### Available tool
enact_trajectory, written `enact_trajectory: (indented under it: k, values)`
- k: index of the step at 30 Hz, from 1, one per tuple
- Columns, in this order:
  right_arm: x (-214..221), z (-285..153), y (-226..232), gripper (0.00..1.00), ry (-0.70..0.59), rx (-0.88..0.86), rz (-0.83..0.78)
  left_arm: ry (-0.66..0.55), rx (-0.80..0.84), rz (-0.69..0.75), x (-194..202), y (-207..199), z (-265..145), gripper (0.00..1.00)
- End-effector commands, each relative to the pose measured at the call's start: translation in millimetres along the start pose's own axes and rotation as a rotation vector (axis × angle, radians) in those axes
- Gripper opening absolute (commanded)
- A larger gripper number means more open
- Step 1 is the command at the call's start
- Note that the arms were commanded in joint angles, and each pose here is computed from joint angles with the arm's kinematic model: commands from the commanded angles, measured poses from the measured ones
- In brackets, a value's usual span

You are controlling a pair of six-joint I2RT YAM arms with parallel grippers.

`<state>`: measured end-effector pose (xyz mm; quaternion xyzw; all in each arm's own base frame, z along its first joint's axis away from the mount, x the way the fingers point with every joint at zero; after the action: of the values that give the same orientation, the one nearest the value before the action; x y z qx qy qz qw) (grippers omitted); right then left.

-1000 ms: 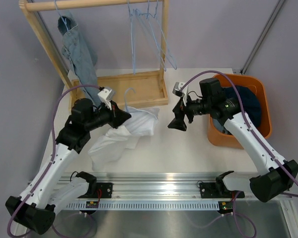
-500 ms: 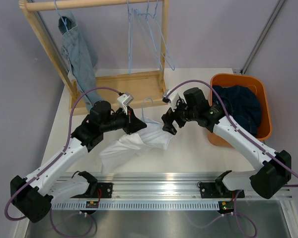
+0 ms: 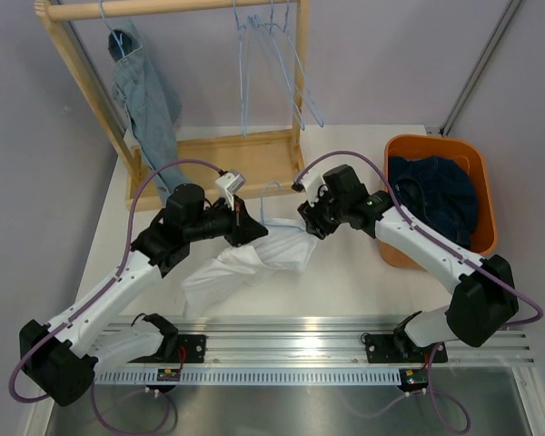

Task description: Remove the skirt from the hanger

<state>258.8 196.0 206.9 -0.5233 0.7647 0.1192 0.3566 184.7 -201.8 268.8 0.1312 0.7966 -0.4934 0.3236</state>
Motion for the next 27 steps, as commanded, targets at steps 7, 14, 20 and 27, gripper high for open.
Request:
enact_trajectory:
  k: [7, 14, 20, 27]
  values:
    - [8.1, -6.5, -14.0, 0.1, 0.048, 0.121, 0.012, -0.029, 0.058, 0.099, -12.5, -25.1, -19.5, 0.0]
    - [36.2, 0.2, -58.4, 0.0, 0.104, 0.201, 0.169, 0.0, 0.09, 0.15, -9.4, -35.4, -32.8, 0.0]
    - [66.9, -6.3, -97.8, 0.0, 0.127, 0.262, 0.278, 0.03, 0.092, 0.172, -1.2, -40.2, -46.9, 0.0]
    - [58.9, -10.3, -75.0, 0.0, -0.009, -0.015, 0.243, -0.047, 0.097, 0.161, -7.1, -41.9, -48.8, 0.0]
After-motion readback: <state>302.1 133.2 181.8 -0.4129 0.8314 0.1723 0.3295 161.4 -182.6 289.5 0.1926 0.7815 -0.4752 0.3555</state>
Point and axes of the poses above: each gripper's point midway between its finger pads, its own z axis out along the fingers, its own y axis along the line the jaws close on, x = y × z, the point moved 7 cm from there along -z, back along the fingers, and after that the axes turned 15 degrees about -z, right-handed, at the moved point
